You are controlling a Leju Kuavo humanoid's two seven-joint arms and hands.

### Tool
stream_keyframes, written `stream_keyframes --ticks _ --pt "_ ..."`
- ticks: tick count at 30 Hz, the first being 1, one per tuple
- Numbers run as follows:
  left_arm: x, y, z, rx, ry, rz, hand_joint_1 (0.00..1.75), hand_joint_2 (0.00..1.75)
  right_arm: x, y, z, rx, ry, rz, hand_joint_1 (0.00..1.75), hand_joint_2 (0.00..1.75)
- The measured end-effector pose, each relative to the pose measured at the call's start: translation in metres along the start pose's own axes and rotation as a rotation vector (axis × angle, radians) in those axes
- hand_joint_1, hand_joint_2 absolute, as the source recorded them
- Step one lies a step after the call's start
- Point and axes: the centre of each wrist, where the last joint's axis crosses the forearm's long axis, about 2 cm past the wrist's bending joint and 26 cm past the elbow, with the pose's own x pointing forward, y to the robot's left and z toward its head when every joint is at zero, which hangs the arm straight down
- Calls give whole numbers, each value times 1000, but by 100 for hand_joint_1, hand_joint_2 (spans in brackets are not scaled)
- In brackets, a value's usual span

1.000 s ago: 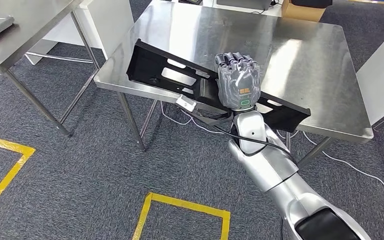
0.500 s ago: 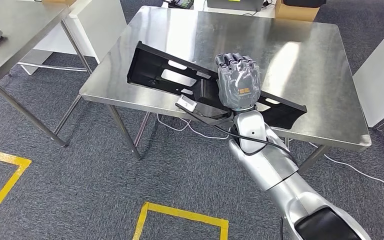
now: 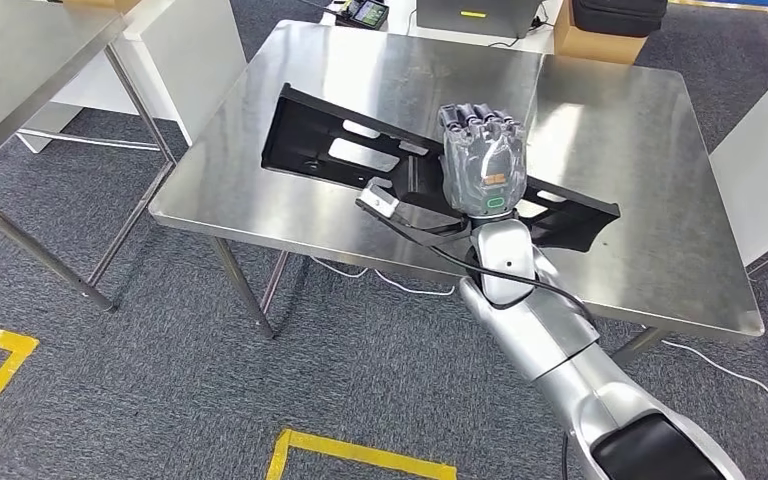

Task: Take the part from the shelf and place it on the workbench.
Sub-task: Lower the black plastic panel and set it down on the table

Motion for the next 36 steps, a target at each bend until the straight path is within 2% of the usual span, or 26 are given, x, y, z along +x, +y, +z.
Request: stream_keyframes --ticks 20,28,36 --pt "-2 2 1 10 0 20 0 175 -3 8 4 32 -12 6 175 175" --pt "-1 1 0 8 -26 13 0 175 -6 10 4 42 15 17 175 175" --pt "0 1 0 32 -92 -37 0 175 -13 21 13 101 43 60 175 175"
